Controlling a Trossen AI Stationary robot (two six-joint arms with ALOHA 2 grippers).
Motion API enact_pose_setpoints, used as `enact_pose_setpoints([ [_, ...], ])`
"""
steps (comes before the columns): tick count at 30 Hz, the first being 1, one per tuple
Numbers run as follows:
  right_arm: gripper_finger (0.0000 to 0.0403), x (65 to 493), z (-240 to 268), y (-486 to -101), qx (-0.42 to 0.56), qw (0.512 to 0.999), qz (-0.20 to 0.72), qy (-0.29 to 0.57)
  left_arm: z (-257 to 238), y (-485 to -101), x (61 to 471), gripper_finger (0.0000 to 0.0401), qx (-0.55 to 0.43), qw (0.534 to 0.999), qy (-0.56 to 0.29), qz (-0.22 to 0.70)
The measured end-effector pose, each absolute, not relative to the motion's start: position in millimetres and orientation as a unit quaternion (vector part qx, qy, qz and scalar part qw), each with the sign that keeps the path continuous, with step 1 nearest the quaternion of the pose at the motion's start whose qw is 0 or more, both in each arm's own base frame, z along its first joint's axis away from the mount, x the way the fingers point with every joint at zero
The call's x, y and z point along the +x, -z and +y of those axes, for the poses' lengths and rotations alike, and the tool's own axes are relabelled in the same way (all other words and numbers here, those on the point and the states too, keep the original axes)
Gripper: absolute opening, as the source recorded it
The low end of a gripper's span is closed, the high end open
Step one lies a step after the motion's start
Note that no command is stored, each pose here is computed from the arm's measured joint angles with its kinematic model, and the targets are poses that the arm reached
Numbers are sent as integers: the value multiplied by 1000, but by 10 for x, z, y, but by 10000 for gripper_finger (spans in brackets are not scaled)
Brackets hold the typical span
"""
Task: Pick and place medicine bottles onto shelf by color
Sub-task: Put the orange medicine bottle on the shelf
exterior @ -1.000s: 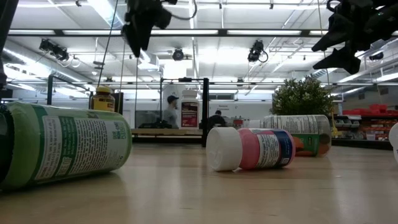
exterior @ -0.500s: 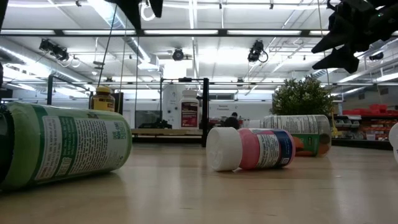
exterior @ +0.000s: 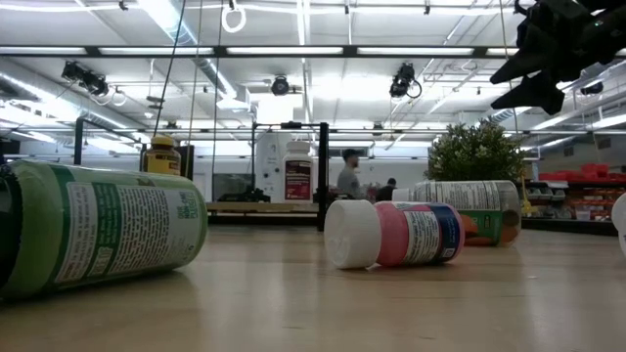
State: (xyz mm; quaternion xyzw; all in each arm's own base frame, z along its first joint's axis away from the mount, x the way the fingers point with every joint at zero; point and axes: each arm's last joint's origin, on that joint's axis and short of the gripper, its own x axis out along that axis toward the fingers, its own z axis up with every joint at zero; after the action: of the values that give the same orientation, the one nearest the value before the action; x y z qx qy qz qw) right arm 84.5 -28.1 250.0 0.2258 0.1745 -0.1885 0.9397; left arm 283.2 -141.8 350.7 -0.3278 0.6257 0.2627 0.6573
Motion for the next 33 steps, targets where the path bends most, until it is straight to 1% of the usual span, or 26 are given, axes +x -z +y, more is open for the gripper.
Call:
enact_pose_setpoints([
  [9,274,845,-281,-2500,223,940,175,188,-1930,-3357,2660,300,-247,668,-200,673],
  [14,274,845,-281,-2500,224,940,175,188,-2213,-3180,2597,289,-207,651,-172,710],
  [18,274,845,-281,-2500,223,940,175,188,-2454,-3074,2468,278,-182,641,-162,728],
  [28,274,853,-284,-2520,221,943,164,187,-2952,-3028,1896,229,-181,634,-190,728],
  [33,274,858,-286,-2534,233,942,154,188,-3121,-3044,1661,218,-225,625,-217,715],
])
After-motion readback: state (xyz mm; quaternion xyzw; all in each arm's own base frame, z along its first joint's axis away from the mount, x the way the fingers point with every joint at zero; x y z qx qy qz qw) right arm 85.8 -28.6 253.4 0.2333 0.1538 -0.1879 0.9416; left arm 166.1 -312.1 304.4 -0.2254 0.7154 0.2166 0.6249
